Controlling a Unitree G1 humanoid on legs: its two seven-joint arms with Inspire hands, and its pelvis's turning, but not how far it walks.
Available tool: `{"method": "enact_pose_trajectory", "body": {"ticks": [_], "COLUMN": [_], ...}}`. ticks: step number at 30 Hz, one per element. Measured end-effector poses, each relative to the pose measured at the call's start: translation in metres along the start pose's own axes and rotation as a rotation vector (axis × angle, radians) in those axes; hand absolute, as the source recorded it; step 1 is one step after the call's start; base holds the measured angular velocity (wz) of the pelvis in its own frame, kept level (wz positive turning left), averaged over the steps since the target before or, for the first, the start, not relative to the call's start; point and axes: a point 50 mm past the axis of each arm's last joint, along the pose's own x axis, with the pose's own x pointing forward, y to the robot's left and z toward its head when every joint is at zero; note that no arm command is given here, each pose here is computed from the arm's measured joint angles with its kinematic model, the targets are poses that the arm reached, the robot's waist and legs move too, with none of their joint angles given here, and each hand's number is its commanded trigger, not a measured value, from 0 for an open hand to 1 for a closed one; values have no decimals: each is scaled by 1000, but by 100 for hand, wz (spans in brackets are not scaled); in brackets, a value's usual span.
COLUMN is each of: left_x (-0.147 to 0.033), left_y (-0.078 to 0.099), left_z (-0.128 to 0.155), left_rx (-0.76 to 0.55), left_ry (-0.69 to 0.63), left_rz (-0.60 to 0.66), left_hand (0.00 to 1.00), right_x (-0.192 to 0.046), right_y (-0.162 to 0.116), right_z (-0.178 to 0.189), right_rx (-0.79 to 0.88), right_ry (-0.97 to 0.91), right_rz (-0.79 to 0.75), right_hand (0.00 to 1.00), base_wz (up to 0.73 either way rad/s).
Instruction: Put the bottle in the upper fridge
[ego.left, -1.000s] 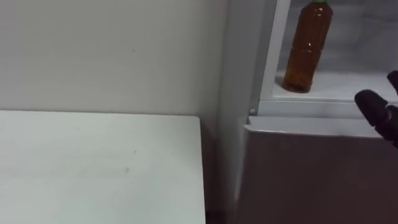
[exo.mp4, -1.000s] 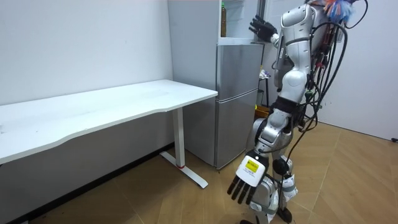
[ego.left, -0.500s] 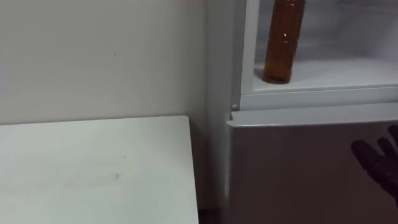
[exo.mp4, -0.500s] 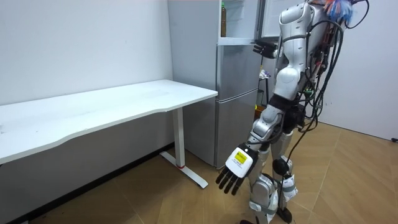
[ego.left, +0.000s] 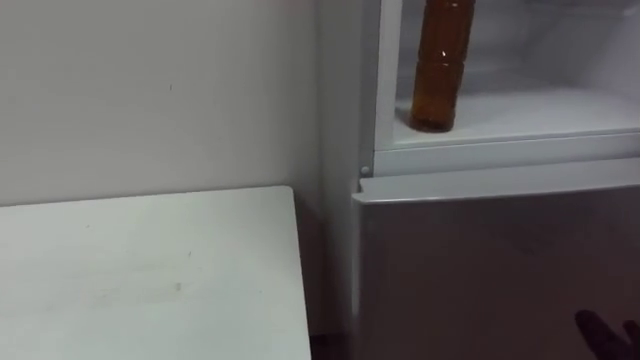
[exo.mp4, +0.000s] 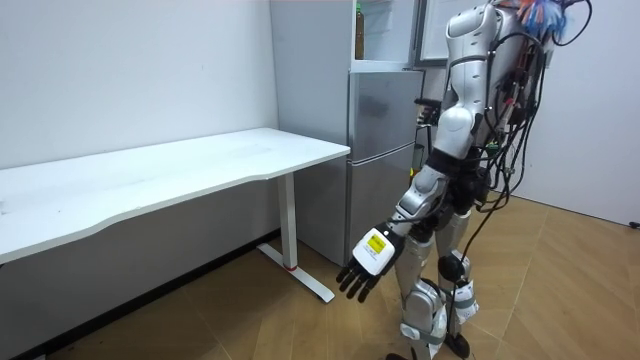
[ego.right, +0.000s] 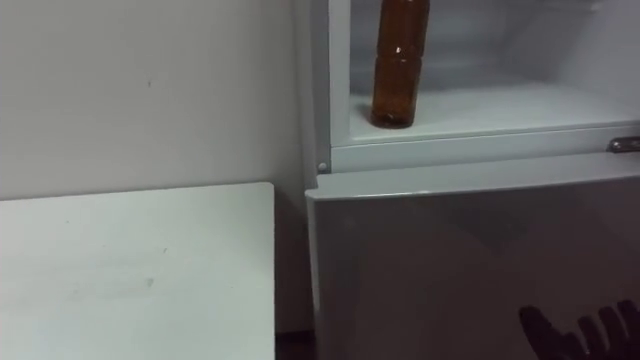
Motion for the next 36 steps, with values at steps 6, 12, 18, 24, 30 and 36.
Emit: {"method": "enact_pose_trajectory", "body": {"ticks": [6,12,18,24,30,36], "left_x": [1,1,0,-2,-3,-3], "left_y": [-3,-4,-4,-8,-7,-7], "left_z": [4,6,3,-1,-5,-7], "left_rx": [15,17,16,5,0,0], "left_ry": [-2,4,6,10,21,26], "left_rz": [-8,-9,-11,-22,-17,-16], "left_hand": [0,0,0,0,0,0], "right_x": [-6,-22,-38,-55,-59,-72], "right_y": [-38,-71,-97,-116,-122,-137], "right_z": [-36,-70,-87,-98,-101,-104], "right_rx": [-6,-40,-86,-130,-146,-171], "right_ry": [136,270,358,431,449,490], "right_rz": [-216,-384,-508,-588,-615,-683], "right_hand": [0,0,0,0,0,0], "base_wz": [0,-2,-7,0,0,1]}}
